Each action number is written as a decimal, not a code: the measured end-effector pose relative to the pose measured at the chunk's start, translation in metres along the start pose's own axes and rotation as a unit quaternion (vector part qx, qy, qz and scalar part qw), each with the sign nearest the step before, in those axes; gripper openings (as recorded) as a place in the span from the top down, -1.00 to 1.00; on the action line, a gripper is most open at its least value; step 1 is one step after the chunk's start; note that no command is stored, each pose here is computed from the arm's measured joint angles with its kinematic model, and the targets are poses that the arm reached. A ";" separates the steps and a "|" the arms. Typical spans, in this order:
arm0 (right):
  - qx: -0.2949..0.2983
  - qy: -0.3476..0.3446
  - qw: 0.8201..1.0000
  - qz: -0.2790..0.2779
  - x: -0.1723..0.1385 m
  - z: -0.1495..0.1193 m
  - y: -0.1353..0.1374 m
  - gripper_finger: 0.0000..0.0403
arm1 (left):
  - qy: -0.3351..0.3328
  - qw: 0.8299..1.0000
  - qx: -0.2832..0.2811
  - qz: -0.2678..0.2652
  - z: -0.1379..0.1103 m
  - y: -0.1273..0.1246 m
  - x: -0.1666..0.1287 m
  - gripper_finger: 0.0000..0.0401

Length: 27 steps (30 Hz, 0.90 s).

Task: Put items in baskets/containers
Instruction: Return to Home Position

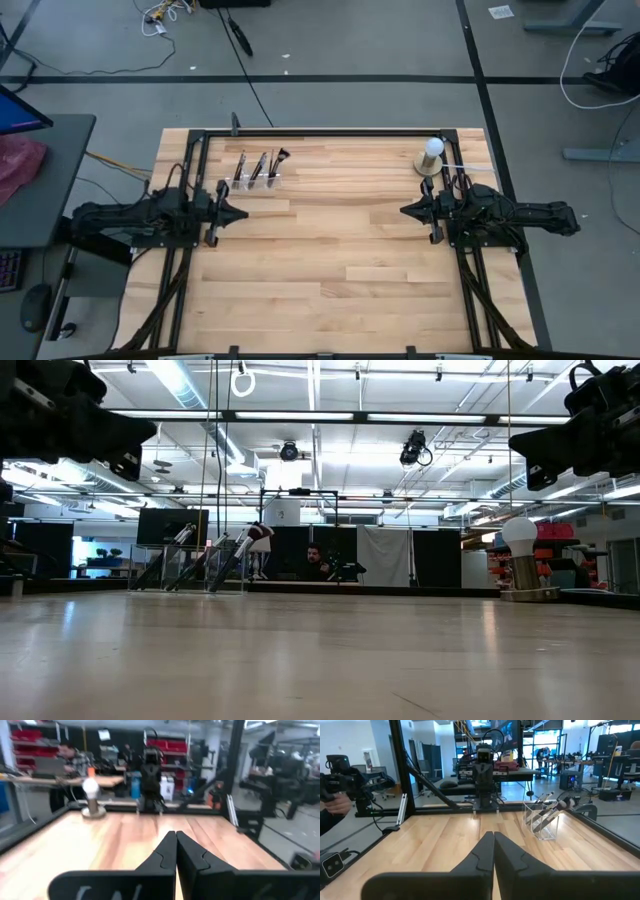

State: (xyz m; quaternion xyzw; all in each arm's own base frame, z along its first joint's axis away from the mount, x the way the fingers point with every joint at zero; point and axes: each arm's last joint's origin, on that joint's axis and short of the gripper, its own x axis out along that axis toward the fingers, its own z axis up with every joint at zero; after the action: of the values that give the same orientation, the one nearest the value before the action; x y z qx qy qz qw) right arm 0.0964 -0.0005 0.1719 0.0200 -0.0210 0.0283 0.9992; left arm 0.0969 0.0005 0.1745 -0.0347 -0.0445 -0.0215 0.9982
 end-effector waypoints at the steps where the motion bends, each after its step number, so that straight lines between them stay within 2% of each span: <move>1: 0.000 0.000 1.000 0.000 0.000 0.000 0.000 0.92 | 0.008 1.000 -0.001 -0.004 -0.002 -0.001 0.000 0.99; 15: 0.000 0.000 1.000 0.000 0.000 0.000 0.000 0.92 | 0.031 0.999 0.038 -0.015 -0.007 -0.010 0.000 0.99; 24: 0.000 0.000 1.000 0.000 0.000 0.000 0.000 0.92 | 0.045 0.998 0.038 -0.009 -0.009 -0.010 0.001 0.99; 27: 0.000 0.000 1.000 0.000 0.000 0.000 0.000 0.92 | 0.045 0.999 0.012 -0.008 -0.009 -0.010 0.001 0.99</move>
State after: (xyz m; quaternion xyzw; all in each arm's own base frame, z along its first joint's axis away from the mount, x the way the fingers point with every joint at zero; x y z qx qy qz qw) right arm 0.0964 -0.0005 0.1719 0.0200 -0.0210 0.0283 0.9992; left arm 0.0982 -0.0098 0.1665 -0.0211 -0.0005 -0.0306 0.9993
